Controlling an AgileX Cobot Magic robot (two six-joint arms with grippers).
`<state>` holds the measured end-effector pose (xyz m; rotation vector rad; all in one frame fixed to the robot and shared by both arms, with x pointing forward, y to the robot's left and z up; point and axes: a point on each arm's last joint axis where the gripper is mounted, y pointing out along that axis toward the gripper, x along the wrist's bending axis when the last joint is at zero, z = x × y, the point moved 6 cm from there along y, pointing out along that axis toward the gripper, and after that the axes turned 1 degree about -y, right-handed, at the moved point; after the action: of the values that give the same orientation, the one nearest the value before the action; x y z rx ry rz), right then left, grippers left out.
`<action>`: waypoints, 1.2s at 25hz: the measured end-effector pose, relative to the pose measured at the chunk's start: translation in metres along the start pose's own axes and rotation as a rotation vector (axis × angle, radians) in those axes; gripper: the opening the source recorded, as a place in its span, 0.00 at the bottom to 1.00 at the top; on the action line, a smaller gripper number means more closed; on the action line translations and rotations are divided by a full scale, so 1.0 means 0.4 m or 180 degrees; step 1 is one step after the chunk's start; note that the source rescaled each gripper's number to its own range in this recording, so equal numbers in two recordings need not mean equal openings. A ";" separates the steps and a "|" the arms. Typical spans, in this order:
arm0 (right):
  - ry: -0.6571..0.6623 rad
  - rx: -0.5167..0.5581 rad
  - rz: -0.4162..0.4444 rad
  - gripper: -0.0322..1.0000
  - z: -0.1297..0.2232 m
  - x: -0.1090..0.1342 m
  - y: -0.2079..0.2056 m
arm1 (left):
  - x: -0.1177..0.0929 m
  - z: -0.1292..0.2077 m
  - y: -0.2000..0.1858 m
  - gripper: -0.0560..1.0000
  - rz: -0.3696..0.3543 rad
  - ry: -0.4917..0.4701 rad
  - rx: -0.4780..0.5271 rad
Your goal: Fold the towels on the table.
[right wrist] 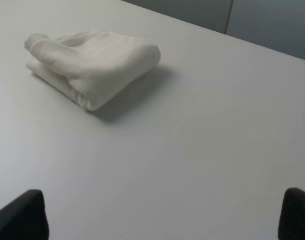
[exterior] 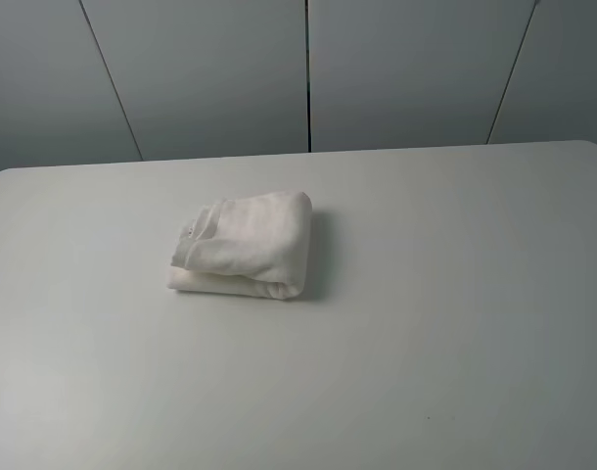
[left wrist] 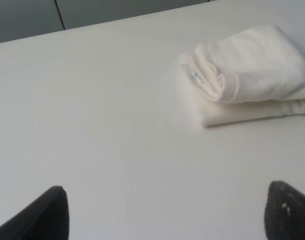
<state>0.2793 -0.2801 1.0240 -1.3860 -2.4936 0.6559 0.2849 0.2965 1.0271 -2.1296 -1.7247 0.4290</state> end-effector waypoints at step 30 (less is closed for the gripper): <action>0.0651 -0.0003 0.0891 1.00 -0.001 -0.007 0.000 | 0.039 0.005 -0.011 1.00 -0.0997 -0.0525 -0.0008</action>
<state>0.2810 -0.2826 1.0244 -1.7262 -2.1653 0.5315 0.2832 0.3127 1.0271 -1.8231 -2.1072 0.5232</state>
